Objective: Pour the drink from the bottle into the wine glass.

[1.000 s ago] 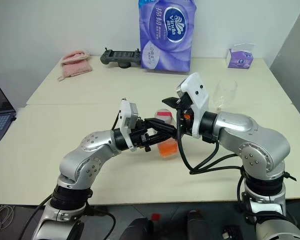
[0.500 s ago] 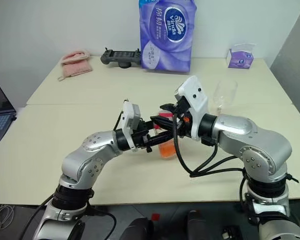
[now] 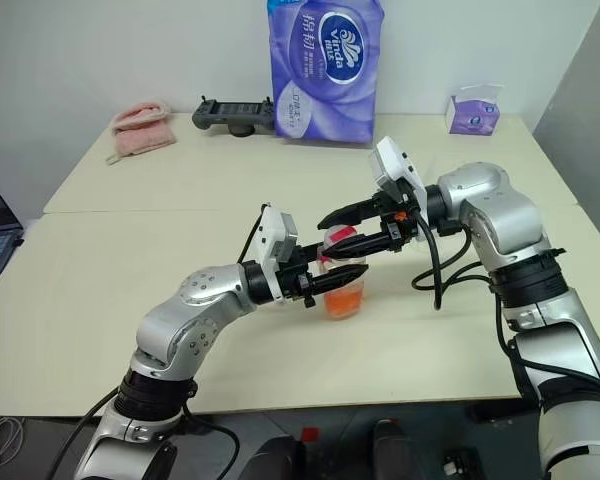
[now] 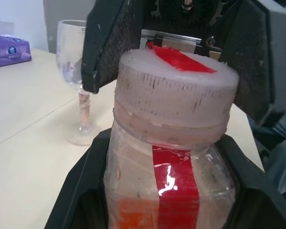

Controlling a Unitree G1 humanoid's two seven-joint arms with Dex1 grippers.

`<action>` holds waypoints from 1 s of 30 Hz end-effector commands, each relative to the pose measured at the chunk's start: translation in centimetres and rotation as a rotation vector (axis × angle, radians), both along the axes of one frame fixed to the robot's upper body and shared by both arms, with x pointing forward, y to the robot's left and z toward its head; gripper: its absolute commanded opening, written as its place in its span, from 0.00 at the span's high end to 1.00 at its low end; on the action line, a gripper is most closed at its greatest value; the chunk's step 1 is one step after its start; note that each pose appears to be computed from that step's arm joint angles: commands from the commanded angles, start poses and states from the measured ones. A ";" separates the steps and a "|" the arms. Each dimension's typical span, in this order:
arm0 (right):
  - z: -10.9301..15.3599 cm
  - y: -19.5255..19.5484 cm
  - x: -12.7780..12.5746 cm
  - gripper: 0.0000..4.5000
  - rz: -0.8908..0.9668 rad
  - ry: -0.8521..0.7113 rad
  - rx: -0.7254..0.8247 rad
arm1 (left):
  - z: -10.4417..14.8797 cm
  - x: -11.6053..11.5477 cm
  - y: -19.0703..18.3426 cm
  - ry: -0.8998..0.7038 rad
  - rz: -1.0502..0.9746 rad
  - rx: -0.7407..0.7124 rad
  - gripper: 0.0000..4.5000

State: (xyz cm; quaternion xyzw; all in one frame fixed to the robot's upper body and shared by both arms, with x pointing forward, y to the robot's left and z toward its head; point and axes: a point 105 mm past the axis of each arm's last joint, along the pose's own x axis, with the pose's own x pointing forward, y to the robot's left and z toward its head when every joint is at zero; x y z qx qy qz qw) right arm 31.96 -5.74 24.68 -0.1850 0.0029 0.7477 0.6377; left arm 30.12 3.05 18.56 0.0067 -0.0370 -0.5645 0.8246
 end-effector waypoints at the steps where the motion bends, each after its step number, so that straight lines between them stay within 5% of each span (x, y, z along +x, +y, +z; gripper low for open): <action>1: 1.1 -1.2 0.3 0.42 -0.028 -0.041 -0.020 | 2.7 -0.8 0.0 -0.093 -0.041 -0.072 0.53; 7: 2.5 -1.8 -0.1 0.00 -0.049 -0.067 0.051 | 2.7 -0.7 0.1 -0.093 -0.042 -0.071 0.53; 12: 3.9 -3.0 -1.0 0.00 -0.152 -0.072 0.149 | 2.7 -0.3 0.3 -0.099 -0.034 -0.071 0.53; 19: 2.0 -2.9 -3.9 0.00 -0.327 -0.072 0.121 | 3.2 0.8 0.8 -0.085 0.000 -0.102 0.53; 30: 2.6 -0.7 -4.2 0.00 -0.785 -0.050 0.309 | 2.7 1.3 0.1 -0.071 -0.033 -0.093 0.53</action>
